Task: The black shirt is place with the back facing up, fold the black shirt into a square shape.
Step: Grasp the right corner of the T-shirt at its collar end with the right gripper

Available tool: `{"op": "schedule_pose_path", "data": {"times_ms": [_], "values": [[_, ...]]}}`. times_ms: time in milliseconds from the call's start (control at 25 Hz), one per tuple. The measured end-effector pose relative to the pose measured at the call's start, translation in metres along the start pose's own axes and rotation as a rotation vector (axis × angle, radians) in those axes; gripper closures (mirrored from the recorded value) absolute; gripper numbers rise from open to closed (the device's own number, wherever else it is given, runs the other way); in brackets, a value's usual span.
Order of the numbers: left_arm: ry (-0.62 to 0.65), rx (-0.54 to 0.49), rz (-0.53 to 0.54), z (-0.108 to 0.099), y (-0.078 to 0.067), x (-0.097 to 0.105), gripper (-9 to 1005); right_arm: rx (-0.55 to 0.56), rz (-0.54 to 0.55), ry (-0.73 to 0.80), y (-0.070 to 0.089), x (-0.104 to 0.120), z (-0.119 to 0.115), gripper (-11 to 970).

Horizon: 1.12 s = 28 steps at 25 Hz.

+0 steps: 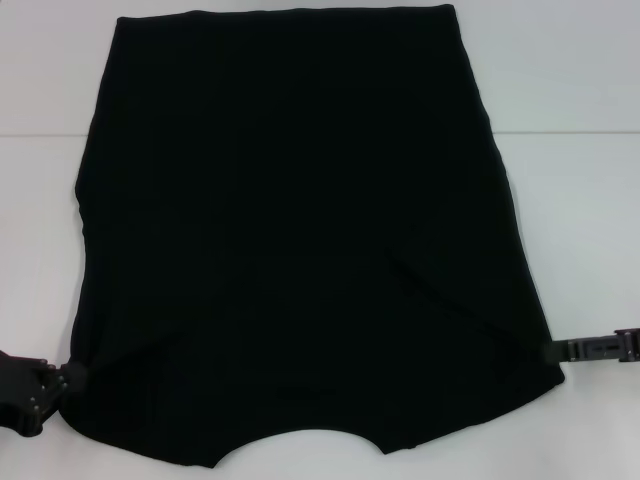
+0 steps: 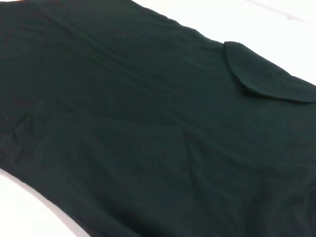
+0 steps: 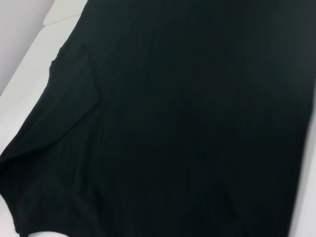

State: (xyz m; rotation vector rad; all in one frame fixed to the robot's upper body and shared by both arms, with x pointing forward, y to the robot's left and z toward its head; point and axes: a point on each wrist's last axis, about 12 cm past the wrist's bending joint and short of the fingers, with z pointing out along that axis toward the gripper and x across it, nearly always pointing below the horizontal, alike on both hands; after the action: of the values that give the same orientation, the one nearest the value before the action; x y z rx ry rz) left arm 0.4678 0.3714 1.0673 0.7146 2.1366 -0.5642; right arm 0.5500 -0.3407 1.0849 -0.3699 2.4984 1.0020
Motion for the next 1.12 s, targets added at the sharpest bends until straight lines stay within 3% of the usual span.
{"op": "schedule_pose_path", "data": {"times_ms": [1120], "values": [[-0.006, -0.003, 0.005, 0.002, 0.000, 0.001, 986, 0.008, -0.006, 0.065, 0.006, 0.001, 0.021, 54]]}}
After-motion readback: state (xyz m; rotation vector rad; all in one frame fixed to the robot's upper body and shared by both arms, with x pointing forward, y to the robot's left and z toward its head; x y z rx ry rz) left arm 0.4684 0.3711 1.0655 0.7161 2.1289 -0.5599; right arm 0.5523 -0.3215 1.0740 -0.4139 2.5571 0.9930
